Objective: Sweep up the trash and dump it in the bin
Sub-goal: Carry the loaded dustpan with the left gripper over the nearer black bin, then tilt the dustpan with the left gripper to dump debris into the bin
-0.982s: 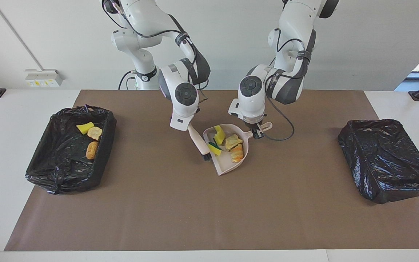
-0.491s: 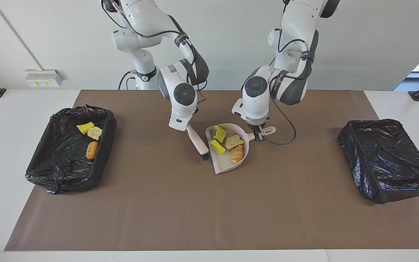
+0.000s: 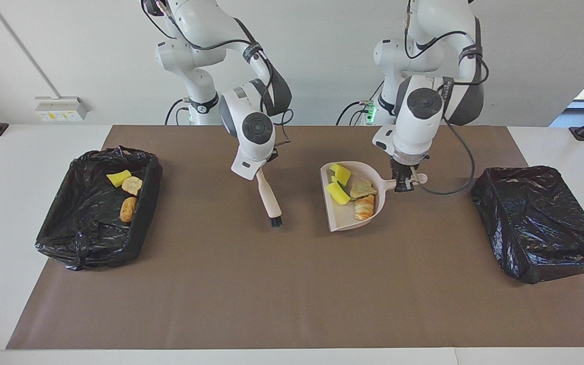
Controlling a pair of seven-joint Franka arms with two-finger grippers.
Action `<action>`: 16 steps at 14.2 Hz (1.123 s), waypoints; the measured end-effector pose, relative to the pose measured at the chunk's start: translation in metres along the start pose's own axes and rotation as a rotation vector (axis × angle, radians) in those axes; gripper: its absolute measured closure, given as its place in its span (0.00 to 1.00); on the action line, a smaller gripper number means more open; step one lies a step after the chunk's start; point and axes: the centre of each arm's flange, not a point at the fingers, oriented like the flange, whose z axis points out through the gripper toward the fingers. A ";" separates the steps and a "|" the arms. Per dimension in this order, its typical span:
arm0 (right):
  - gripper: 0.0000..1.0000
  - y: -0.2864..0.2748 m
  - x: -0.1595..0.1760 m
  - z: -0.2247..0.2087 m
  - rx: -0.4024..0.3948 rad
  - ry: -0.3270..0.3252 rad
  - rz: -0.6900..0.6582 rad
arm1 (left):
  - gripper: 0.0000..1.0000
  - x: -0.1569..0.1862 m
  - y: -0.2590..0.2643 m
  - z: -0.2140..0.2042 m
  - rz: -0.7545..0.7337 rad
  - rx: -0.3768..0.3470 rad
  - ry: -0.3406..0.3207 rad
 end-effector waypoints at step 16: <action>0.73 -0.170 -0.087 0.047 0.119 -0.144 0.158 | 0.67 -0.429 -0.012 -0.043 -0.204 0.174 0.076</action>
